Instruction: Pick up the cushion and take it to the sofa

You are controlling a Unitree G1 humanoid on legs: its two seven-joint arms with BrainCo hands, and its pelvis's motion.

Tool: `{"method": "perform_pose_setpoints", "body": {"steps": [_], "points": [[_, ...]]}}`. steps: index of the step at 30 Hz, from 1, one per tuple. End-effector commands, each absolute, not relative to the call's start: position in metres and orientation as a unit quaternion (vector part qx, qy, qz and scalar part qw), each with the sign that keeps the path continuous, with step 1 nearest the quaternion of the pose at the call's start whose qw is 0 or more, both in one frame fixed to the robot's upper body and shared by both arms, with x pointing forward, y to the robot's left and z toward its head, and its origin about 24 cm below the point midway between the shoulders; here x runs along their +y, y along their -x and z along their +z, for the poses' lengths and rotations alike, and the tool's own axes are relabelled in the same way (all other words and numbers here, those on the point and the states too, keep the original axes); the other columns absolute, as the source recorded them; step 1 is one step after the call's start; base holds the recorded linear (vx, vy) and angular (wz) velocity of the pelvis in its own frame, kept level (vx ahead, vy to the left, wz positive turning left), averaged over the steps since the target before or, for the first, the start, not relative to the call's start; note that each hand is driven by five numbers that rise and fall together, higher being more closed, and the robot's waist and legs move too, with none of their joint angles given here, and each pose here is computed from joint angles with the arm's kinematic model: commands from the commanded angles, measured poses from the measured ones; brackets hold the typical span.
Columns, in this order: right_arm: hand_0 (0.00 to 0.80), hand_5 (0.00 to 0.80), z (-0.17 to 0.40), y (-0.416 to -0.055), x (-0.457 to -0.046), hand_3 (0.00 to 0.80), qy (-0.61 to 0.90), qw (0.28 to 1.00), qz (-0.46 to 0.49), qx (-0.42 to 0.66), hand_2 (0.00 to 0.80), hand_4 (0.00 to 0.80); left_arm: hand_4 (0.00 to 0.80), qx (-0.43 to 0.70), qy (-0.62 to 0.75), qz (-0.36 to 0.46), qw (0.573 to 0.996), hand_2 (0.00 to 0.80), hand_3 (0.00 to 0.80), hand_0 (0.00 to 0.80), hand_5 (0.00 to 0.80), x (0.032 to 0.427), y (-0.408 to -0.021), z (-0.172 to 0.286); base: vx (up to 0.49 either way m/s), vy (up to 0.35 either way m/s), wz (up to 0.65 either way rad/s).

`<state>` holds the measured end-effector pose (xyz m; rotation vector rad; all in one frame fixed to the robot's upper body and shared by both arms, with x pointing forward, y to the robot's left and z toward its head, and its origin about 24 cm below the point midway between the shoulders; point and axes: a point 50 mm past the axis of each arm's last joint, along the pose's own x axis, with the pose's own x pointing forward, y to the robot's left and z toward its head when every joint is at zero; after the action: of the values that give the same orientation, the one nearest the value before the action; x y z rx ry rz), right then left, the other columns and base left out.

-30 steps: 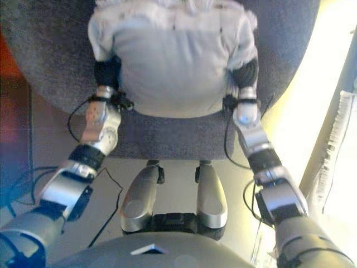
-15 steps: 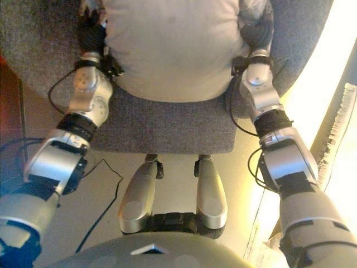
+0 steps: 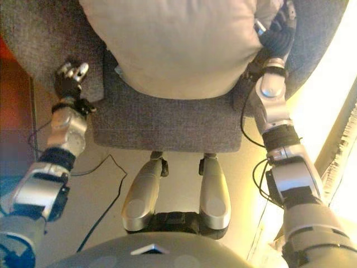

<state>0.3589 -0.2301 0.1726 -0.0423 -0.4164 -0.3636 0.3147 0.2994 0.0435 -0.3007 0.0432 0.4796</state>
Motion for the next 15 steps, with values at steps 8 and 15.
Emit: {"method": "perform_pose_setpoints", "body": {"steps": [8,15], "points": [[0.0,0.0,0.087,-0.249,-0.381,0.0,0.039,0.877,-0.473,-0.074,0.0,0.0,0.0,0.209,0.164,0.437,0.859,0.0,0.0,0.0,0.0,0.368,-0.177,-0.056,0.022,-0.013,0.25],[0.0,0.0,0.053,-0.205,-0.405,0.0,0.005,0.856,-0.516,-0.012,0.0,0.0,0.0,0.317,0.163,0.448,0.82,0.0,0.0,0.0,0.0,0.354,-0.116,-0.098,0.103,-0.035,0.08]]}}
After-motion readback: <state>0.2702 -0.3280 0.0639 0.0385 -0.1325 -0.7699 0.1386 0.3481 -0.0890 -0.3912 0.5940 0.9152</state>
